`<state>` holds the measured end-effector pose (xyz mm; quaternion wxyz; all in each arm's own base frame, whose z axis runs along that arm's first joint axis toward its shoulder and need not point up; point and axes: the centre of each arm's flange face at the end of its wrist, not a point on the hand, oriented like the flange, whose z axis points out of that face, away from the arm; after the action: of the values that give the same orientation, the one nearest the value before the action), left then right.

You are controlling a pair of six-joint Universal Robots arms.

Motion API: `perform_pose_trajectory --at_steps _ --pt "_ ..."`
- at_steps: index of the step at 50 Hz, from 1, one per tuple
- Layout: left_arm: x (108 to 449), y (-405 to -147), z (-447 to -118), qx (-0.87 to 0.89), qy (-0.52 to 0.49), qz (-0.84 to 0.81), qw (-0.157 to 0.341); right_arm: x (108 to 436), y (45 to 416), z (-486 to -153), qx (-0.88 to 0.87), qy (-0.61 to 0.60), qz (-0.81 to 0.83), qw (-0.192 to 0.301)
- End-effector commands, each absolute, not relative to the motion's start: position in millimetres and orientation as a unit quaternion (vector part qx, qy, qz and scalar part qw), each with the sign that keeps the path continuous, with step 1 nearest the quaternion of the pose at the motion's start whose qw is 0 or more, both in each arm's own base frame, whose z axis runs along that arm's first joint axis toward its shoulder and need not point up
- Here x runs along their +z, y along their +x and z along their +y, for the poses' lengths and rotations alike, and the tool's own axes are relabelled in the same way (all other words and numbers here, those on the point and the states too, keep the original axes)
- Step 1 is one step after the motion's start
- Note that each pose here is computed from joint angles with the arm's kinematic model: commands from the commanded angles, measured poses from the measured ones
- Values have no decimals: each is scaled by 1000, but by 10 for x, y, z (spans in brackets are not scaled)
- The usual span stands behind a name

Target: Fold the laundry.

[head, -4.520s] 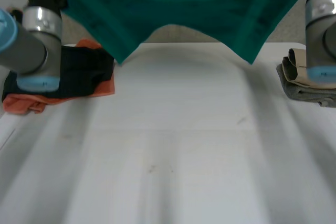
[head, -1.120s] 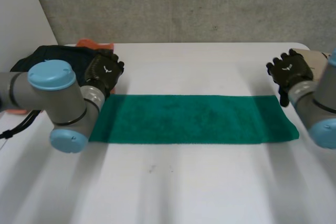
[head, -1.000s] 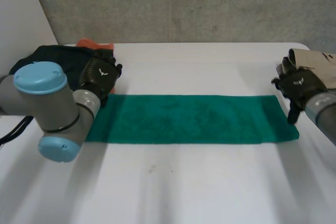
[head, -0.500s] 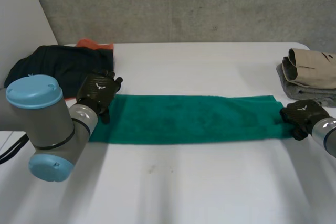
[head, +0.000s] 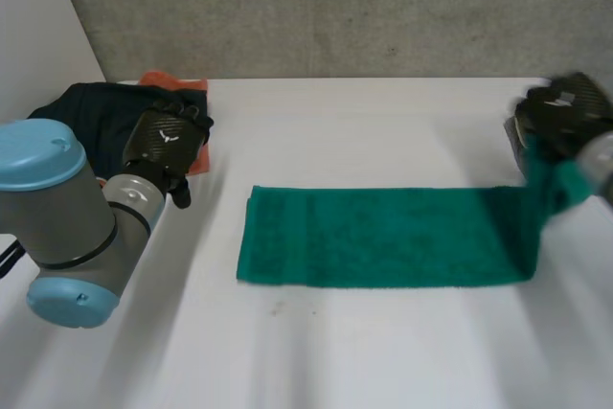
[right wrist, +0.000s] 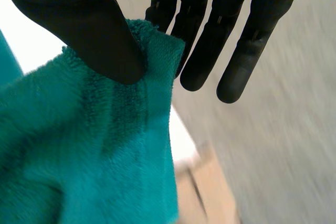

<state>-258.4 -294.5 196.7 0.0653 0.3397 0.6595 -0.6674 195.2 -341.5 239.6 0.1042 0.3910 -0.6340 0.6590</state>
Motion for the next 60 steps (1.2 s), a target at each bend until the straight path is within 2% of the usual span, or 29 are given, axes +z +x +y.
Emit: perform_pose_trajectory --at_steps 1,3,6,8,13,18,21,25,28,33,41,48,51,52,54,57,59,60 --pt "2011 -2551 -2880 -669 338 659 65 2384 3157 -2672 701 482 -525 -32" --pt "2008 -2540 -2865 -668 338 660 66 2250 3517 -2399 704 516 -483 -70" --pt "1992 -2534 -2852 -666 339 662 66 2092 3783 -2152 698 547 -452 -96" --pt "1967 -2532 -2832 -662 341 664 65 1848 3971 -1959 679 579 -437 -112" --pt "1913 -2548 -2795 -656 347 667 61 1445 4147 -1811 649 618 -430 -115" --pt "1900 -2550 -2799 -655 347 668 61 1393 4153 -1805 645 619 -439 -92" --pt "1913 -2559 -2808 -657 347 666 61 1422 4044 -1880 641 597 -478 -64" --pt "1956 -2572 -2811 -663 346 662 60 1690 3829 -1863 638 552 -532 -68" --pt "1999 -2609 -2798 -669 347 655 57 1875 3469 -2042 629 508 -585 -68" --pt "2081 -2830 -2657 -681 359 637 27 1623 2969 -2180 573 487 -656 -62" --pt "2141 -3102 -2440 -690 367 623 -24 1293 2490 -2307 519 458 -722 -25" --pt "2150 -3123 -2413 -691 368 622 -26 1339 2318 -2545 535 459 -708 39" --pt "2165 -3103 -2418 -692 365 622 -23 1508 2383 -2697 585 458 -665 73" --pt "2180 -3084 -2422 -693 363 622 -21 1669 2463 -2741 617 456 -636 86" --pt "2199 -3062 -2425 -694 360 623 -19 1871 2625 -2696 650 458 -601 86" --pt "2303 -2959 -2482 -702 346 623 -8 2110 3067 -2439 686 482 -543 42" --pt "2322 -2881 -2533 -703 337 626 0 2064 3266 -2317 686 501 -528 18" --pt "2325 -2806 -2579 -702 329 632 7 1921 3466 -2176 675 526 -517 -8"
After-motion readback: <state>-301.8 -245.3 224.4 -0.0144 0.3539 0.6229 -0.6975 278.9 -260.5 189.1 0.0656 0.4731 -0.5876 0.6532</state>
